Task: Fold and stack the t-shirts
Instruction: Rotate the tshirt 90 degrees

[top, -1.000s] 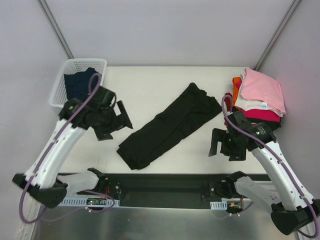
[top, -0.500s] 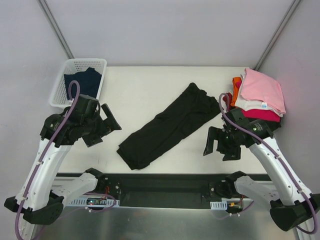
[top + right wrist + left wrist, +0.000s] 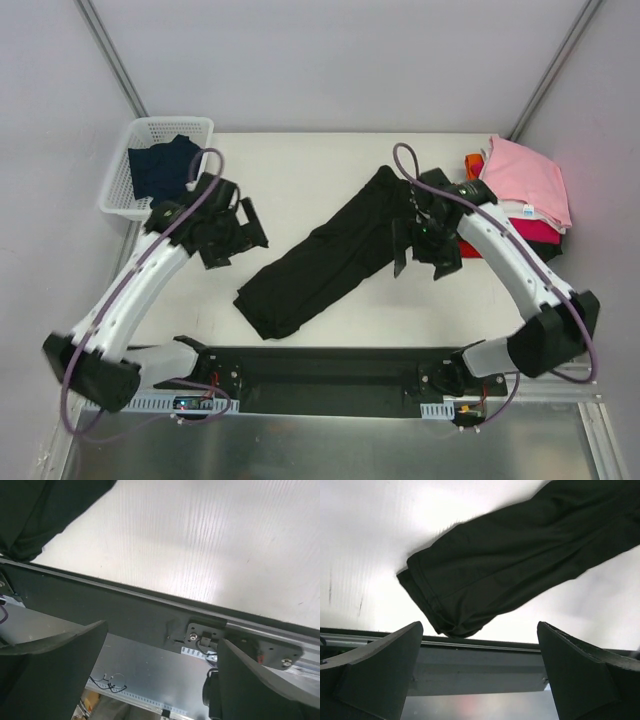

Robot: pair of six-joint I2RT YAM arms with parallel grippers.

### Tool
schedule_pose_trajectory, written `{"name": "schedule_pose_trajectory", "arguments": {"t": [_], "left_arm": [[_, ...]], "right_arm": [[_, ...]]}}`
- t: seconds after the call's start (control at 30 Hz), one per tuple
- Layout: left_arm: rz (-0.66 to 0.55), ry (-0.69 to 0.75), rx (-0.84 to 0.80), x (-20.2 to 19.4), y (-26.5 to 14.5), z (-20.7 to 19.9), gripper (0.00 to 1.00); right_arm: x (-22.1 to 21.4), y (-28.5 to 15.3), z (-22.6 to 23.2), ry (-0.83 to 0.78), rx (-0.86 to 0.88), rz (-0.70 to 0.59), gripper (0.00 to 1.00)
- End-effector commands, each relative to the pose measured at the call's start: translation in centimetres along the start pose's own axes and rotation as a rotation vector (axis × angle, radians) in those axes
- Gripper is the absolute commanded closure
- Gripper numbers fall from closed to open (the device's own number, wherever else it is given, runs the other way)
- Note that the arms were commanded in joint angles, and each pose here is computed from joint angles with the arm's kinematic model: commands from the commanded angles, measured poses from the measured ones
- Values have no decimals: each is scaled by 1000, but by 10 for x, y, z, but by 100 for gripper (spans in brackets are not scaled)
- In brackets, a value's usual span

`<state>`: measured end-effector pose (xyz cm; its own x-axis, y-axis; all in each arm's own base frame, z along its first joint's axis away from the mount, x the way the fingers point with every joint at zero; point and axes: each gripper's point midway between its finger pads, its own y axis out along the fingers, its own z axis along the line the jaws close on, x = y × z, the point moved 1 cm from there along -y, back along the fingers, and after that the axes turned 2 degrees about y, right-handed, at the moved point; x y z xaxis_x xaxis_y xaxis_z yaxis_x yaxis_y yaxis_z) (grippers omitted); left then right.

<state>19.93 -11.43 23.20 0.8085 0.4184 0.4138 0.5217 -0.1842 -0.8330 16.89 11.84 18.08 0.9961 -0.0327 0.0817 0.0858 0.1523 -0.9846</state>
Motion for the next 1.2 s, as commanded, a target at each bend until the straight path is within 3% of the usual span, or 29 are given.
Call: {"name": "schedule_pose_trajectory", "arguments": {"t": [0.0, 0.1, 0.2, 0.23, 0.27, 0.33, 0.43, 0.53, 0.6, 0.7, 0.77, 0.8, 0.87, 0.9, 0.93, 0.97, 1.03, 1.07, 1.1, 1.17], "left_arm": [[148, 109, 53, -11, 51, -5, 1], [135, 165, 117, 2, 61, -2, 1], [145, 208, 146, 9, 69, -3, 1], [137, 213, 146, 11, 68, -4, 1], [81, 214, 168, 20, 63, -2, 1], [-2, 173, 200, 30, 55, 0, 1], [-136, 118, 282, 51, 46, 18, 1], [-108, 104, 319, 60, 55, 29, 1], [-56, 55, 335, 63, 65, 37, 1], [-49, 16, 325, 68, 67, 35, 0], [-92, 12, 313, 83, 61, 28, 33], [-106, 10, 311, 88, 59, 25, 42], [-134, -3, 285, 100, 53, 16, 65], [-137, -13, 279, 103, 52, 15, 77], [-138, -19, 272, 106, 52, 13, 86], [-127, -21, 259, 108, 54, 9, 100], [-107, -26, 270, 106, 61, 11, 100], [-86, -25, 283, 102, 67, 14, 100], [-65, -23, 291, 97, 73, 17, 100], [33, -13, 310, 74, 92, 26, 100]], "right_arm": [[45, 4, 3, -98, -93, -9, 4], [81, 1, 15, -87, -121, -67, 4], [107, -28, 6, -132, -306, -234, 4], [116, -48, 3, -178, -428, -372, 4], [111, -74, -1, -184, -442, -496, 4], [118, -85, -1, -140, -453, -679, 4], [100, -37, -22, -97, -440, -615, 4], [104, -12, -25, -52, -409, -450, 4], [120, -17, -20, -109, -448, -441, 4], [143, -17, -21, -287, -719, -378, 4], [151, -34, 1, -257, -636, -420, 4], [151, -40, 11, -299, -605, -428, 4], [155, -40, 3, -373, -770, -474, 4], [157, -32, -18, -339, -819, -428, 4], [137, 4, -10, -315, -608, -254, 4], [128, 26, -13, -279, -546, -125, 6], [122, 34, -23, -179, -556, -94, 36], [118, 36, -29, -181, -576, -101, 76], [120, 38, -31, -169, -585, -126, 96], [121, 37, -34, -131, -613, -148, 99]]}}
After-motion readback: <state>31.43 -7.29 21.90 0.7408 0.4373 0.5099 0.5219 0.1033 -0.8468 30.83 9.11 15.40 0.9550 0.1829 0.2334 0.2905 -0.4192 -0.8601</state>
